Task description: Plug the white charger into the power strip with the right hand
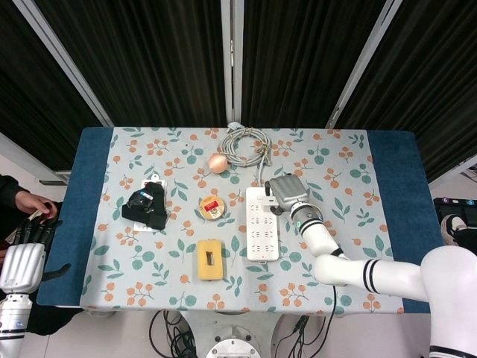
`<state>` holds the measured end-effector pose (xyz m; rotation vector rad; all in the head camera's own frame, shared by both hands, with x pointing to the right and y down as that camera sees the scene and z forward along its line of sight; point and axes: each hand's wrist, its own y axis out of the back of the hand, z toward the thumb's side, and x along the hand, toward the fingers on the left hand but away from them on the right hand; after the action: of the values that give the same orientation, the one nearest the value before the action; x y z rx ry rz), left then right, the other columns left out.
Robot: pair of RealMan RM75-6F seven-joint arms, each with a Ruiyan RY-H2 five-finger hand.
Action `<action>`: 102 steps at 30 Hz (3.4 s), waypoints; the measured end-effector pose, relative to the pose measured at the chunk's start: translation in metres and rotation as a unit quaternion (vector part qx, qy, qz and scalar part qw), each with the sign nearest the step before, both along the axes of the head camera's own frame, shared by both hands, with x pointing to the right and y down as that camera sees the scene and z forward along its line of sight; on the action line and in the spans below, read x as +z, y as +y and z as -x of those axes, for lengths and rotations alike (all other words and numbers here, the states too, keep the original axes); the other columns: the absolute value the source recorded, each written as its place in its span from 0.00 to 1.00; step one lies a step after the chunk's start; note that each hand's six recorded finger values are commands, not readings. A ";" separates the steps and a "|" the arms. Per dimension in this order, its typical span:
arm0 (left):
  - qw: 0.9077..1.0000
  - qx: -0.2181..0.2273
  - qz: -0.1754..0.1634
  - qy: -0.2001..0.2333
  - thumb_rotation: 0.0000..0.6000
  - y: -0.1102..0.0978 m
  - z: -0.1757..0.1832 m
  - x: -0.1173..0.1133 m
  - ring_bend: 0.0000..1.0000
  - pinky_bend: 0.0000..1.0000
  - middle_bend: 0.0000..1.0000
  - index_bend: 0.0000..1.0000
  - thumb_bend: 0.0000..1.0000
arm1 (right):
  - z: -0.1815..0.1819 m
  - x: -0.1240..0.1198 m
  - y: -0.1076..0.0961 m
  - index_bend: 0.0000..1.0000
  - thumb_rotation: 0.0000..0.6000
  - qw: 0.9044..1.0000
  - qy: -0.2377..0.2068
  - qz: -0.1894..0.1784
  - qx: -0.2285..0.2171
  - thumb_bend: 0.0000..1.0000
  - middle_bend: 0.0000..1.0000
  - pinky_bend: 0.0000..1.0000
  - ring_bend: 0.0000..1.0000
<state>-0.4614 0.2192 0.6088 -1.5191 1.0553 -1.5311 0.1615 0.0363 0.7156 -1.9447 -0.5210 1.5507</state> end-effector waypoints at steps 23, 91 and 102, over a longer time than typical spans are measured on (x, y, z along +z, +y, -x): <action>1.000 -0.004 0.002 0.005 1.00 0.004 0.002 0.004 0.03 0.00 0.14 0.17 0.00 | 0.008 0.008 0.008 0.75 1.00 1.000 0.017 -0.006 -0.016 0.41 0.65 0.23 0.40; 1.000 -0.003 -0.016 0.018 1.00 -0.001 -0.003 -0.001 0.03 0.00 0.14 0.17 0.00 | 0.008 0.010 0.025 1.00 1.00 0.687 -0.544 0.227 0.426 0.82 1.00 1.00 1.00; 1.000 -0.005 -0.016 0.020 1.00 -0.001 -0.002 0.000 0.03 0.00 0.14 0.17 0.00 | 0.010 0.021 0.026 1.00 1.00 0.686 -0.550 0.233 0.416 0.82 1.00 1.00 1.00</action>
<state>-0.4595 0.2180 0.6090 -1.5294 1.1061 -1.4897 0.1516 0.0621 0.7366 -3.2323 -1.8593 0.6646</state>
